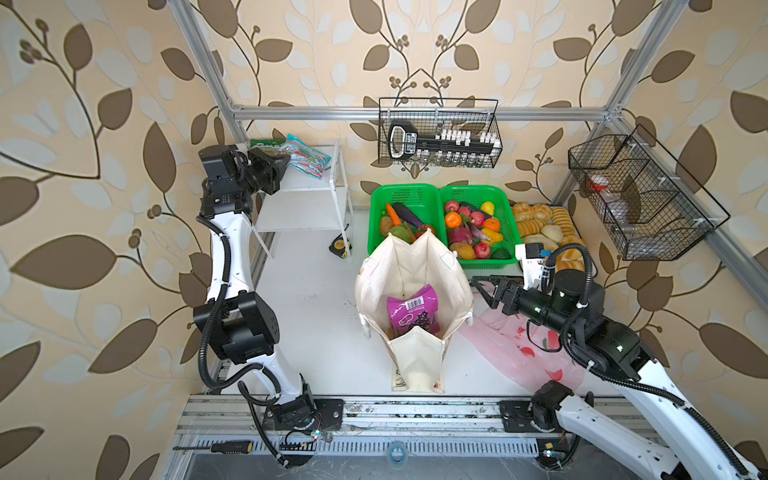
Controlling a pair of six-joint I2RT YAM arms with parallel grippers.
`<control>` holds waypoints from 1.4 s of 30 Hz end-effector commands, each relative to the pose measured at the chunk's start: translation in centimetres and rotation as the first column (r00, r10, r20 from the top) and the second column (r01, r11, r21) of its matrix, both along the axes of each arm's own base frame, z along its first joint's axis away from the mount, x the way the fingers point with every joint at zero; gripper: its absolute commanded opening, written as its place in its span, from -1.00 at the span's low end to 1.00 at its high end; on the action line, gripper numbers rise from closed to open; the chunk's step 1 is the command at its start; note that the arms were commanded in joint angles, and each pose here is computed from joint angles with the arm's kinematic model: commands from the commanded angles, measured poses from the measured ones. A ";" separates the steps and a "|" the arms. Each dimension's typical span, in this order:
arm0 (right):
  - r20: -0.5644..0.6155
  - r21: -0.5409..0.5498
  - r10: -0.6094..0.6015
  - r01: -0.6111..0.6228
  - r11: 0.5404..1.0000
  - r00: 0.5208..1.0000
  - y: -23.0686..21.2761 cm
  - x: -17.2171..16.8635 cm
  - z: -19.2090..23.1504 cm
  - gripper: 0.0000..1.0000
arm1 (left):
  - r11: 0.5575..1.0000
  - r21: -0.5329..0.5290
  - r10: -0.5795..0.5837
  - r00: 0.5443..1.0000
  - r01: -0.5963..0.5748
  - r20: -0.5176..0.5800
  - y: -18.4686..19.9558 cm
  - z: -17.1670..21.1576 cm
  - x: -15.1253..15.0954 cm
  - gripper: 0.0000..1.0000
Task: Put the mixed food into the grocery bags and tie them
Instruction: 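Reach the left gripper to the upper shelf and grasp the teal candy packet, then carry the teal packet with the left gripper over the tote opening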
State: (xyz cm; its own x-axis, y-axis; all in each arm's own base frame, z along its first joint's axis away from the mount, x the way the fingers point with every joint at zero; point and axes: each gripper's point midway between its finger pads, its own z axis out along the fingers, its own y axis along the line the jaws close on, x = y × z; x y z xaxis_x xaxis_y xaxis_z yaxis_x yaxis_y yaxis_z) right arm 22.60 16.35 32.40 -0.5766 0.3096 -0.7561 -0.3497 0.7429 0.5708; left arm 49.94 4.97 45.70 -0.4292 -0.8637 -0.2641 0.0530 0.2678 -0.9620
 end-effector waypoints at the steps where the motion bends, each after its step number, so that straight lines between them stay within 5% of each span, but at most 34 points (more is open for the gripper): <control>1: -0.008 0.011 -0.013 0.013 1.000 1.000 0.0 0.2 -0.3 0.53 | 0.986 0.151 -0.110 0.957 0.071 0.267 -4.2 9.4 -6.1 -1.00; 11: -0.011 0.005 -0.009 0.009 1.000 1.000 0.3 0.7 -0.6 0.53 | 0.872 0.406 -0.430 0.824 0.274 0.369 -15.0 11.6 -17.0 -1.00; 16: -0.013 0.016 -0.012 0.012 1.000 1.000 0.4 0.8 -0.5 0.53 | 0.784 0.400 -0.608 0.717 0.474 0.342 -20.8 8.4 -21.7 -1.00; 24: -0.022 0.022 -0.028 0.029 0.999 0.999 0.3 1.1 -0.5 0.54 | 0.611 0.264 -0.790 0.597 0.746 0.139 -27.4 -1.4 -27.2 -1.00; 31: -0.046 0.039 -0.024 0.026 0.999 0.999 0.5 1.1 -1.0 0.54 | 0.570 0.202 -0.814 0.581 0.797 0.006 -30.2 -6.9 -28.1 -1.00; 40: -0.073 0.028 -0.024 0.026 0.999 0.997 0.5 0.9 -1.9 0.53 | 0.383 0.207 -0.888 0.420 0.900 -0.185 -34.1 -11.4 -30.8 -1.00; 42: -0.077 0.027 -0.022 0.025 0.999 0.997 0.5 0.9 -2.0 0.54 | 0.374 0.231 -0.880 0.423 0.898 -0.217 -33.7 -12.0 -31.2 -1.00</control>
